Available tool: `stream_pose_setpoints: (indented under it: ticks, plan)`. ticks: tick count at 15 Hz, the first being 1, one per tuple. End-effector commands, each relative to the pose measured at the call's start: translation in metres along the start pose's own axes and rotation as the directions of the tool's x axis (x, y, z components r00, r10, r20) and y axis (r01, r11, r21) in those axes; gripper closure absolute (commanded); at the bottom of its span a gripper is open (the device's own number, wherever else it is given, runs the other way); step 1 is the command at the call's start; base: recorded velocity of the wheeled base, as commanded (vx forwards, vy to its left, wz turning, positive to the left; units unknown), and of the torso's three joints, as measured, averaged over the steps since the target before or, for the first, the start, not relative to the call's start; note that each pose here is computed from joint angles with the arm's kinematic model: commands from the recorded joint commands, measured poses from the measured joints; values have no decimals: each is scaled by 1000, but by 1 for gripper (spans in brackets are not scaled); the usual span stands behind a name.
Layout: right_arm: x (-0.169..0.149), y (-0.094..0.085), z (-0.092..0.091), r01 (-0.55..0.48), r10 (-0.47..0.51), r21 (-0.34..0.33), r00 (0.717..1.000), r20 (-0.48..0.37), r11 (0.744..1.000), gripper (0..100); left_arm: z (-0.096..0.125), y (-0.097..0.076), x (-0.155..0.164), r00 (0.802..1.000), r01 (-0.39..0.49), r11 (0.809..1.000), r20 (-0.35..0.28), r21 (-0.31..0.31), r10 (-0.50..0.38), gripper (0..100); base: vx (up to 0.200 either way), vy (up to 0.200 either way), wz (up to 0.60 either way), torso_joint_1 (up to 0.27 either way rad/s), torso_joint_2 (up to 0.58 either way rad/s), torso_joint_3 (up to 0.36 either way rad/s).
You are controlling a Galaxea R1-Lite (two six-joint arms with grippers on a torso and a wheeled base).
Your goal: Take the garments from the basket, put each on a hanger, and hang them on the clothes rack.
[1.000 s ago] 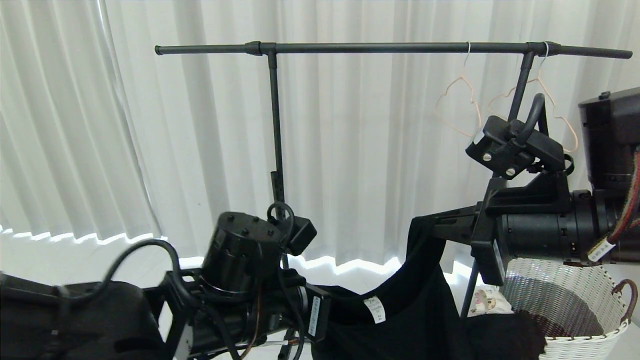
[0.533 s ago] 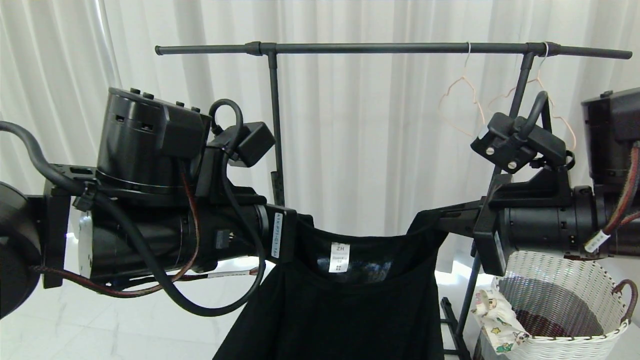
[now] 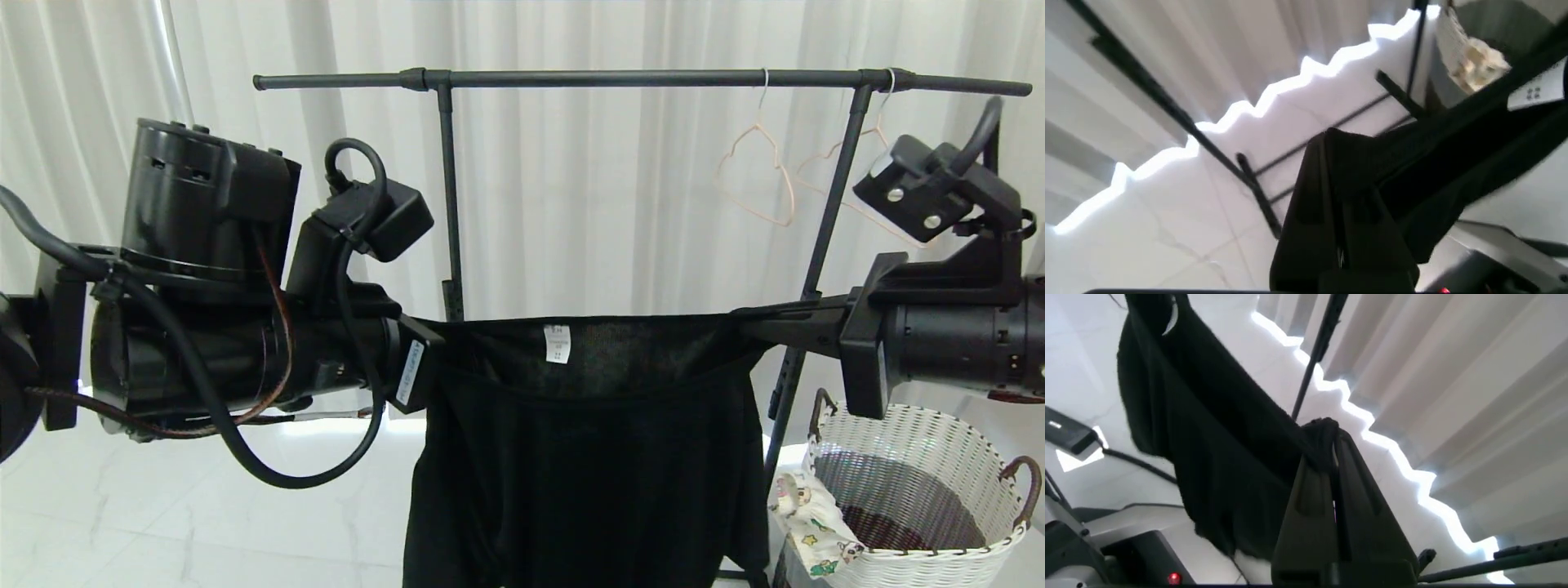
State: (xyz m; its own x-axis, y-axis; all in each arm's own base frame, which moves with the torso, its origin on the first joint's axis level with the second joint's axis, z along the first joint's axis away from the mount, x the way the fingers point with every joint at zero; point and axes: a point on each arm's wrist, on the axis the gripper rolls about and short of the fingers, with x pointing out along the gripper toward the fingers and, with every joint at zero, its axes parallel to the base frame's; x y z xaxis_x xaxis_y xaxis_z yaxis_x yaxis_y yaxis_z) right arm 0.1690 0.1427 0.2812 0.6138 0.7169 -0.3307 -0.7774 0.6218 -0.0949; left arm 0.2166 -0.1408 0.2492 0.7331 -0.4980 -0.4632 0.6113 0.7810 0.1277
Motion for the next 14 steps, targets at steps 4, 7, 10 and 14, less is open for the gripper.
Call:
stream_pose_setpoints:
  ticks: [4, 7, 10, 14]
  plan:
    - [-21, 1, 13, 15, -14, -16, 997, 74, 1000, 100, 27, -7, -40, 993, -15, 1000, 116, 18, 13, 100, 0, 0, 0, 0, 0, 0]
    - [-31, 0, 30, 28, -24, -25, 991, 132, 999, 100, 38, -24, -56, 983, 18, 996, 182, 87, -33, 100, 0, 0, 0, 0, 0, 0]
    - [-38, 0, 38, 28, -24, -27, 991, 132, 999, 100, 43, -28, -60, 979, 14, 993, 199, 116, -37, 100, 0, 0, 0, 0, 0, 0]
    - [-63, 1, 31, 56, -54, -17, 993, 106, 998, 100, 44, -28, -59, 978, 18, 993, 205, 118, -42, 100, 0, 0, 0, 0, 0, 0]
